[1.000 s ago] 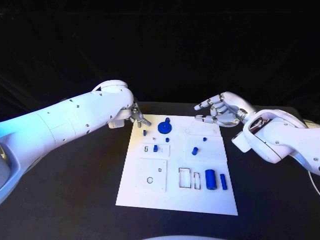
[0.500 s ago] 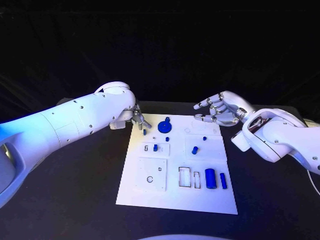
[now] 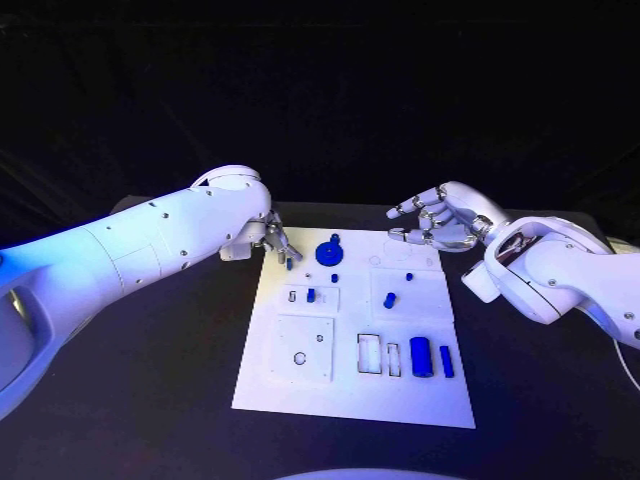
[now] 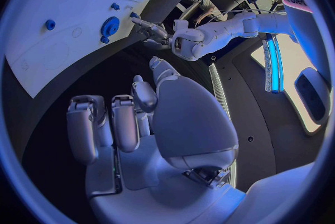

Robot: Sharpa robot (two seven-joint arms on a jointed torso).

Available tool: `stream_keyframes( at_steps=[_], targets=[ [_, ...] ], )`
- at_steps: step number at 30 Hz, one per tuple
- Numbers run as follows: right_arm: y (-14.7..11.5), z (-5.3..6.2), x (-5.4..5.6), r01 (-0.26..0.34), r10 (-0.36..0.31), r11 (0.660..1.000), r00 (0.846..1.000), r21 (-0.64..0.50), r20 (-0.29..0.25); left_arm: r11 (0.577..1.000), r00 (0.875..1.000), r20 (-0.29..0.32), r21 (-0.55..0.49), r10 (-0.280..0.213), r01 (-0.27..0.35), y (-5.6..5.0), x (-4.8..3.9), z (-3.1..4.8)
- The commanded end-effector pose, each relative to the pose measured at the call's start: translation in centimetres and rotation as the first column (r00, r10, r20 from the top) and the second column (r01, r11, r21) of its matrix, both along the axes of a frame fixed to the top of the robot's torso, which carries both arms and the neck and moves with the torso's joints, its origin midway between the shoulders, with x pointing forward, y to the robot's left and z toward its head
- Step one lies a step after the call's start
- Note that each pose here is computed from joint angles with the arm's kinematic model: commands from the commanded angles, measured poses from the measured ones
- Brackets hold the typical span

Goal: Assemble the parts on the task board

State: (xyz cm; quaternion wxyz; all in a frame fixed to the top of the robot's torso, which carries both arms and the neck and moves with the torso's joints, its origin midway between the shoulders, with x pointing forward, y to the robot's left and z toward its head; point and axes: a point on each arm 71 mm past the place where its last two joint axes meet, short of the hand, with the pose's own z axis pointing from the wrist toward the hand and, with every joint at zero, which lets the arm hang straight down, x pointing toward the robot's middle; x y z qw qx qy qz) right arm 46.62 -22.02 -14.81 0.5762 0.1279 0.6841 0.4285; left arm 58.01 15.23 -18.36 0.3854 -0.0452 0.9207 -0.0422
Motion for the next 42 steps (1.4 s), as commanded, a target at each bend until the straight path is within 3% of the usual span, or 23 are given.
stream_keyframes(
  at_steps=[1,30,42],
  targets=[
    [0.16,-0.06,-0.03,-0.013,0.013,1.000,1.000,-0.005,-0.003,1.000,0.999,-0.027,-0.020,-0.023,0.022,-0.49,-0.20,-0.16],
    [0.20,-0.10,-0.02,-0.015,0.015,1.000,1.000,-0.005,-0.005,0.999,0.999,-0.044,-0.032,-0.018,0.017,-0.40,-0.16,-0.45],
    [0.18,-0.16,-0.05,-0.018,0.018,1.000,1.000,-0.008,-0.011,0.990,1.000,-0.030,-0.139,-0.003,-0.001,-0.49,-0.27,-0.27]
  ],
)
